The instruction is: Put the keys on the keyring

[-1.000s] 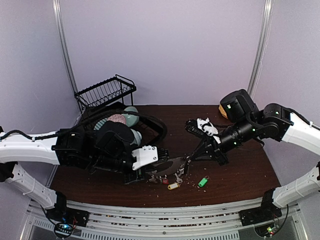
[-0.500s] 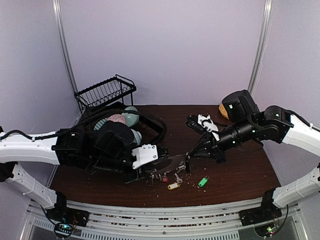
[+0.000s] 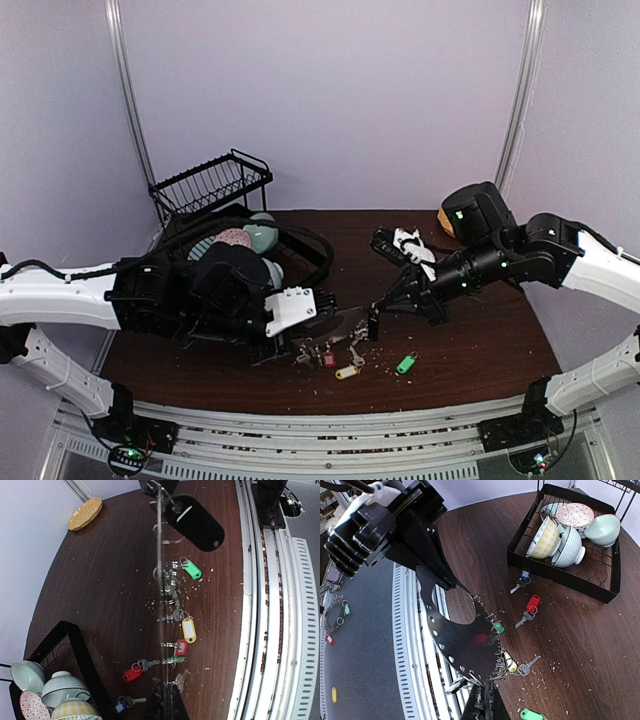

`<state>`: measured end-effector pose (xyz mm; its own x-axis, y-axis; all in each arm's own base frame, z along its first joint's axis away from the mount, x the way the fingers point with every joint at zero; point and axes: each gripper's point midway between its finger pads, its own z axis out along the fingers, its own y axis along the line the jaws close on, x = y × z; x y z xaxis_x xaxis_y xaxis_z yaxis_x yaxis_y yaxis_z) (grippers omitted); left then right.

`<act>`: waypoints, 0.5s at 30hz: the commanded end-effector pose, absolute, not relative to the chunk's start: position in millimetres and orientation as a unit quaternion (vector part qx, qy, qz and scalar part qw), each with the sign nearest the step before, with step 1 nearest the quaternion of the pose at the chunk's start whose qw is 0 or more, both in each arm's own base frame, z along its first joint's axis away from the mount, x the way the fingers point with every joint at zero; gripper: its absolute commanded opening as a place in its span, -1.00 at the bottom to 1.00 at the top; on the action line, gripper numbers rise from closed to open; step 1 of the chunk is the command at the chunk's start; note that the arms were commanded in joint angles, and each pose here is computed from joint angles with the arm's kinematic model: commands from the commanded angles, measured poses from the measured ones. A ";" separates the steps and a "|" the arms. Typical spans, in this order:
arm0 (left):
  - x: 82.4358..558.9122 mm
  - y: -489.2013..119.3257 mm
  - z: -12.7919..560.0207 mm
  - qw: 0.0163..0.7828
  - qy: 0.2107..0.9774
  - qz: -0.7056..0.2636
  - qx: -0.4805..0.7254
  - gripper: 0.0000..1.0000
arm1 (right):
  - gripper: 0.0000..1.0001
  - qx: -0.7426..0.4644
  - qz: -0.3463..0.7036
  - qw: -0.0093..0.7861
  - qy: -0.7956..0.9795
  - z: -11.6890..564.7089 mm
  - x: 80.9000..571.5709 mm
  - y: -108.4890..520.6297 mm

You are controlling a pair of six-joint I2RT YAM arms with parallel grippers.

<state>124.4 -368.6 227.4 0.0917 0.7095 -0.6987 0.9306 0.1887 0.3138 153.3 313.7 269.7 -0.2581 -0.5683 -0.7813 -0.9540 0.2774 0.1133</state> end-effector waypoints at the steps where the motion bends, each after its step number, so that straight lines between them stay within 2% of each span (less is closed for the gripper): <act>1: 118.6 -388.4 256.3 0.439 0.634 -0.181 0.610 -1.00 | -1.00 -0.512 0.294 0.320 0.741 265.0 161.8 316.0; 15: 124.2 -386.4 251.8 0.442 0.643 -0.168 0.603 -1.00 | -1.00 -0.541 0.326 0.316 0.707 272.3 143.6 319.7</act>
<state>125.6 -367.7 225.4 0.0874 0.7163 -0.6923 0.9285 0.1932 0.3170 151.2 318.6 261.9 -0.2579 -0.5864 -0.7679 -0.9590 0.2520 0.1297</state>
